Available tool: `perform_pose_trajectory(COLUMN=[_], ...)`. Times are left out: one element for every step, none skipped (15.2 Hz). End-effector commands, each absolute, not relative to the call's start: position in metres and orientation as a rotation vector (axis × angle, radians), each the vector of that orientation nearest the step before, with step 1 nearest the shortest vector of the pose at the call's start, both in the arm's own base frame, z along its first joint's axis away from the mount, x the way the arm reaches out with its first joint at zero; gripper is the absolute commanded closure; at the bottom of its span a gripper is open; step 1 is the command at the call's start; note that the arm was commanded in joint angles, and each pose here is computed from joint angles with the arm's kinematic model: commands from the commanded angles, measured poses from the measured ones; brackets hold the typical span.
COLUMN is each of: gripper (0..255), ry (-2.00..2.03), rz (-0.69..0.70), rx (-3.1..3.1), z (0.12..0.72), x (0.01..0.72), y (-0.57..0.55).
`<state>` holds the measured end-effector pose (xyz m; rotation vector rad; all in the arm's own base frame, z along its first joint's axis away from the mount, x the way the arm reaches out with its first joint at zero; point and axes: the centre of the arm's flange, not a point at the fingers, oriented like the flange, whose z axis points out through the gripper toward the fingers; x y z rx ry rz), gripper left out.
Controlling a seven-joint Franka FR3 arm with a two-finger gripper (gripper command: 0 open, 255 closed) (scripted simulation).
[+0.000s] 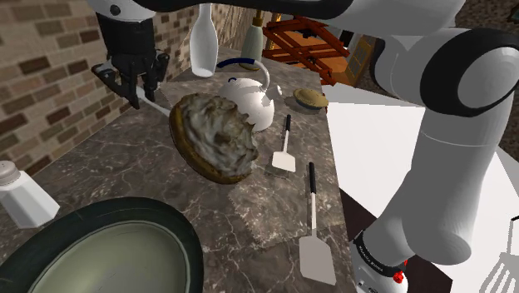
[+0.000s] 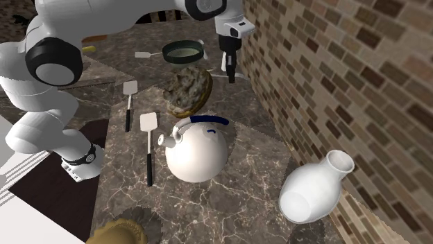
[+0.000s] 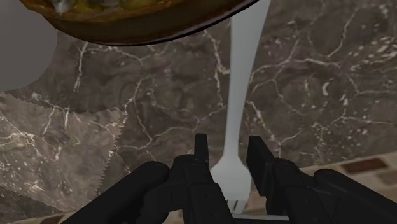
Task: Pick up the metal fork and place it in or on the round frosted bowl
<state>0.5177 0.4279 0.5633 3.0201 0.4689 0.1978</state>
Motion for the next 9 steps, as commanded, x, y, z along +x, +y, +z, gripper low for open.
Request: perform_pose_trajectory(gripper=[255,255,255,255,255,255,255,255,255], ry=[0.469,0.469,0.469,0.469,0.469,0.469,0.469,0.469,0.469], rz=[0.199,0.199,0.199,0.199,0.199,0.199,0.199,0.199,0.199], rx=[3.02,3.02,3.02,3.02,3.02,3.02,3.02,3.02,3.02], z=[0.575,0.581,0.586,0.591,0.597,0.602,0.607,0.612,0.618], x=[0.517,0.517,0.517,0.517,0.517,0.517,0.517,0.517,0.517], y=[0.428,0.428,0.428,0.428,0.428,0.428,0.428,0.428,0.428])
